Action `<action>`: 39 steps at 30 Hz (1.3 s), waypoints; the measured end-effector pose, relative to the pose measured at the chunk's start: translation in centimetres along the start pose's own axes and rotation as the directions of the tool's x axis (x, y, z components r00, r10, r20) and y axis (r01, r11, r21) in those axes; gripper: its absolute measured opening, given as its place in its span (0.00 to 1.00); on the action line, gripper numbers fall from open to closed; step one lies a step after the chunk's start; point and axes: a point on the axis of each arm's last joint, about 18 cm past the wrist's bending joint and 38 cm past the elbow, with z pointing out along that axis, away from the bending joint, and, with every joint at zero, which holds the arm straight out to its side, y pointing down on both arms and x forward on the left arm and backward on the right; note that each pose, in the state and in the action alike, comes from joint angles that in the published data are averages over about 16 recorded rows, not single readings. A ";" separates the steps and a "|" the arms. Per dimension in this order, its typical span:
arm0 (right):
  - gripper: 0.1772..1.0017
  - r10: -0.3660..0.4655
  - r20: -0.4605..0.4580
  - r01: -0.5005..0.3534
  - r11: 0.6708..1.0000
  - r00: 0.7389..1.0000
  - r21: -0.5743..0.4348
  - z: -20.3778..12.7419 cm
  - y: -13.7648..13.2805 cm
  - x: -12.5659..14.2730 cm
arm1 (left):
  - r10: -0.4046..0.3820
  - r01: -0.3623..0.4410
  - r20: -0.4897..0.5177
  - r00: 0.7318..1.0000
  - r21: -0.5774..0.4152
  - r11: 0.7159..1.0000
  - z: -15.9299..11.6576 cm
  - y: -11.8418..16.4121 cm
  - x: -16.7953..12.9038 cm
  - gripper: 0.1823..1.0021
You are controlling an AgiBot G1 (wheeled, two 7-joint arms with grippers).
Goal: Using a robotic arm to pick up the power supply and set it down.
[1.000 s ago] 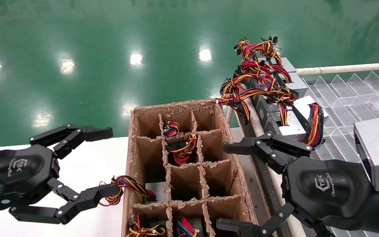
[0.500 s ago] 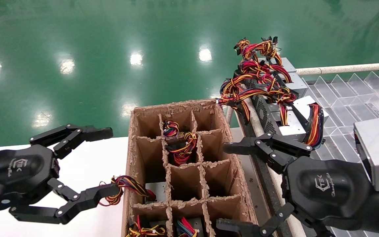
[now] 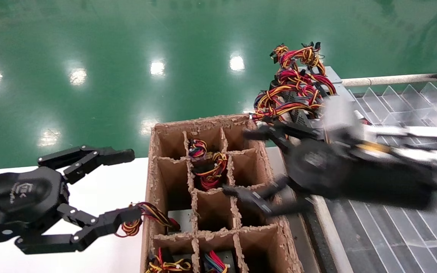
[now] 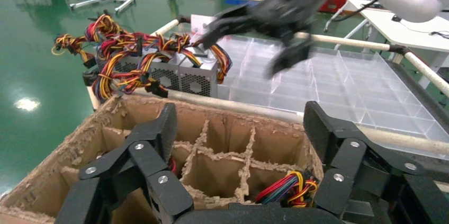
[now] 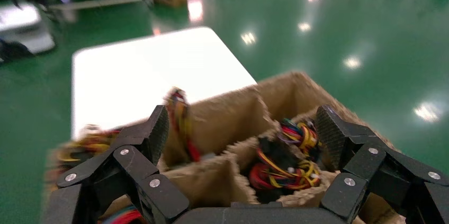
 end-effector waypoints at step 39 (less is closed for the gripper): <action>0.66 0.045 -0.161 -0.083 0.967 0.986 -0.243 13.9 2.8 8.9 | 0.000 0.000 0.000 1.000 0.000 1.000 0.0 0.0 0.0 0.05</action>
